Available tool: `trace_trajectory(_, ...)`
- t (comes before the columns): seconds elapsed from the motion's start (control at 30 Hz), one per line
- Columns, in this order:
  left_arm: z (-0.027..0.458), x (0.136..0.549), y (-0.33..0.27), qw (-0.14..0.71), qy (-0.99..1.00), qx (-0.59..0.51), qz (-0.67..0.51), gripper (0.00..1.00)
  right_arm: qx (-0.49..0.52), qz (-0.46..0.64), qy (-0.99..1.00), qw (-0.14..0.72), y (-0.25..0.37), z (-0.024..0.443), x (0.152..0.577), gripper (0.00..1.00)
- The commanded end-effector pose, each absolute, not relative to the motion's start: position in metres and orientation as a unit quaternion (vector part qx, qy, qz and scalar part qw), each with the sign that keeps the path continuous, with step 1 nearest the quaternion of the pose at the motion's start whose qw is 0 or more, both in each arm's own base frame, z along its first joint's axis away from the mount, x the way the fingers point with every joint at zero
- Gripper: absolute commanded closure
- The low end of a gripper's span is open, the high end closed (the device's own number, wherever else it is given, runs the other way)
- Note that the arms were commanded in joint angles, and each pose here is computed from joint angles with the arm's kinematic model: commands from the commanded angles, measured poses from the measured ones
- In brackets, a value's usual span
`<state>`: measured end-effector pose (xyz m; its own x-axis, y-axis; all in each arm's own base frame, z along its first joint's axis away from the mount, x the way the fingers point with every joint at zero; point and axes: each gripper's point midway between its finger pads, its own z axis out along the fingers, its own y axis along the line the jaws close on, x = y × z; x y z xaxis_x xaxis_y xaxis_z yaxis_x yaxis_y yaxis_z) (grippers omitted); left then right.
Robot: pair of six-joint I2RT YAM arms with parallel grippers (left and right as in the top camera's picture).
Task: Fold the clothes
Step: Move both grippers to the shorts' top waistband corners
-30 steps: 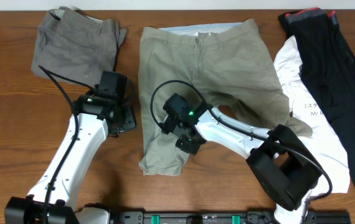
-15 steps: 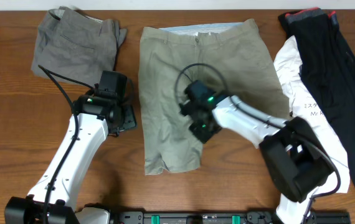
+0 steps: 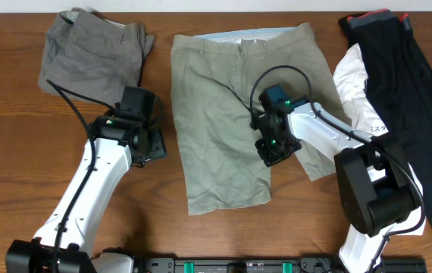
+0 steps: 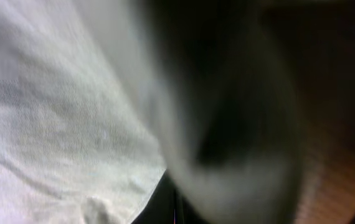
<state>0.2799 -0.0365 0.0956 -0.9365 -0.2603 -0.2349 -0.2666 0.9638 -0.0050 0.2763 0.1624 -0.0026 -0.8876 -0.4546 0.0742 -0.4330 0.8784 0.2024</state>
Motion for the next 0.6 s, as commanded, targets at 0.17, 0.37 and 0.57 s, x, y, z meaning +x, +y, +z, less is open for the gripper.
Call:
trace_trajectory(0.17, 0.119, 0.309, -0.05, 0.169, 0.985, -0.04, -0.007, 0.36, 0.23, -0.14, -0.961, -0.058, 0.187, 0.097, 0.315, 0.48)
trace_trajectory(0.37, 0.129, 0.369, -0.08, 0.272, 0.958, 0.077, -0.047, 0.35, 0.209, -0.13, -0.958, -0.148, 0.18, 0.156, 0.338, 0.32)
trace_trajectory(0.57, 0.102, 0.418, -0.116, 0.316, 0.932, 0.138, -0.11, 0.35, 0.177, -0.128, -0.961, -0.168, 0.16, 0.17, 0.347, 0.32)
